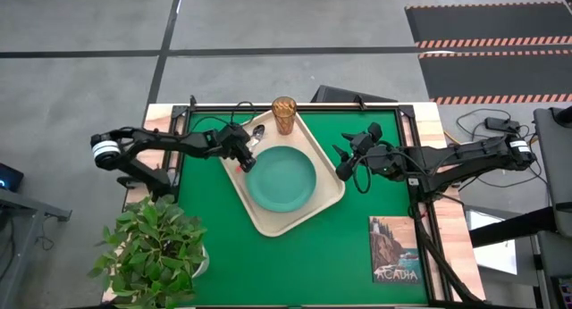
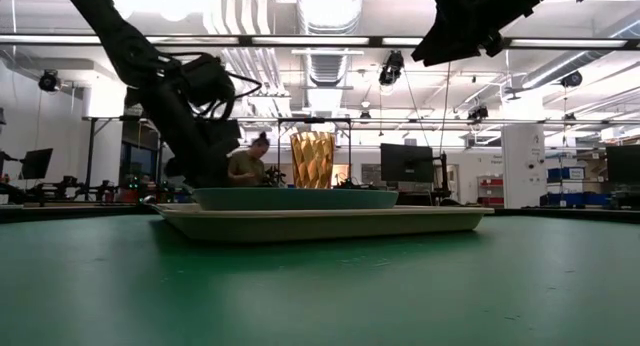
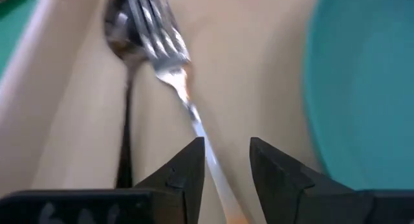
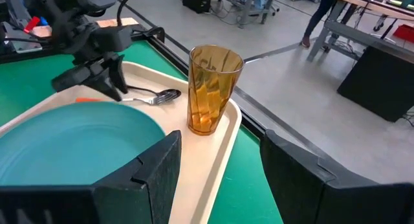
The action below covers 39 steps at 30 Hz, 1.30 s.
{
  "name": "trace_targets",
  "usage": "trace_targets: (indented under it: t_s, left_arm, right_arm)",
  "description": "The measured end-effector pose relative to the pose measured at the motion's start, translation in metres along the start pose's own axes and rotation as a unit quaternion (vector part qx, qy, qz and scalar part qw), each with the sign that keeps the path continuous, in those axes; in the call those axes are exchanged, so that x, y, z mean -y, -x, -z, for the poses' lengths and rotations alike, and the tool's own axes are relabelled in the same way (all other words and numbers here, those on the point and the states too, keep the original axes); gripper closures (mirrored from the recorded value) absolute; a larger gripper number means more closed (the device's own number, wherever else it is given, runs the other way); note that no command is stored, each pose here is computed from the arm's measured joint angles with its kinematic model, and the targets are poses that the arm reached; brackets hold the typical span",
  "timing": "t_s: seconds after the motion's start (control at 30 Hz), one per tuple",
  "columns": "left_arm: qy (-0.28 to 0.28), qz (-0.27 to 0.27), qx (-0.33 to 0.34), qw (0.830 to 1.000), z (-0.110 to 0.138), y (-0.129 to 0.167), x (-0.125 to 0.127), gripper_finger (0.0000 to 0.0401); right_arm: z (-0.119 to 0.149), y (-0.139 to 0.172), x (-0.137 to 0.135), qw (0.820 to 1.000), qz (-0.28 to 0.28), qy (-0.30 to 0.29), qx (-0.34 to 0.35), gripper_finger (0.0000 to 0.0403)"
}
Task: Pick and place plate/cup/fork/spoon on tray
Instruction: Put the orange fork on the white tray under the black spoon
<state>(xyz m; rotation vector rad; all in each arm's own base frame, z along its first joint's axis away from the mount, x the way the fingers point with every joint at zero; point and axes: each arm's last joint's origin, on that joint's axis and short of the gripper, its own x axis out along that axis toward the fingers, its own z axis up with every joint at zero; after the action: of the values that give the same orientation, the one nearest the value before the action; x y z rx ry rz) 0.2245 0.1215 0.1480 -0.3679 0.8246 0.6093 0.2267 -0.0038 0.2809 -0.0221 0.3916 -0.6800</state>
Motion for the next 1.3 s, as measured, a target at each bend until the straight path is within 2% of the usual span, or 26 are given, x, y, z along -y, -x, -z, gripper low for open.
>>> trace_targets:
  t_s: [0.13,0.23,0.4,0.6,0.8,1.0,1.13,1.3]
  left_arm:
    - [-0.045,0.005,-0.019,0.999,0.005,0.007,0.007,0.0296]
    - [-0.086,-0.013,-0.043,0.995,0.01,0.009,0.006,0.0296]
    - [-0.118,-0.031,-0.062,0.991,0.016,0.007,0.002,0.0297]
    - [-0.134,-0.032,-0.065,0.988,0.016,0.008,0.001,0.0316]
    - [-0.16,-0.082,-0.059,0.982,0.013,0.008,-0.005,0.0339]
    - [-0.163,-0.103,-0.059,0.979,0.012,0.007,-0.011,0.0345]
    - [-0.153,-0.106,-0.055,0.981,0.013,0.005,-0.016,0.0345]
    - [-0.151,-0.082,-0.053,0.984,0.013,0.005,-0.014,0.0345]
  right_arm:
    - [0.0,0.0,0.0,1.0,0.0,0.001,-0.001,0.0204]
    - [0.0,0.0,0.0,1.0,0.0,0.0,-0.001,0.0204]
    - [0.001,0.0,-0.001,1.0,-0.014,-0.009,-0.004,0.0204]
    - [0.001,0.001,-0.002,1.0,-0.018,-0.014,-0.004,0.0204]
    - [0.001,0.001,-0.002,1.0,-0.018,-0.015,-0.004,0.0204]
    - [0.001,0.001,-0.002,1.0,-0.018,-0.015,-0.004,0.0204]
    - [0.001,0.001,-0.003,1.0,-0.019,-0.014,-0.004,0.0204]
    - [0.001,0.002,-0.003,1.0,-0.019,-0.014,-0.004,0.0204]
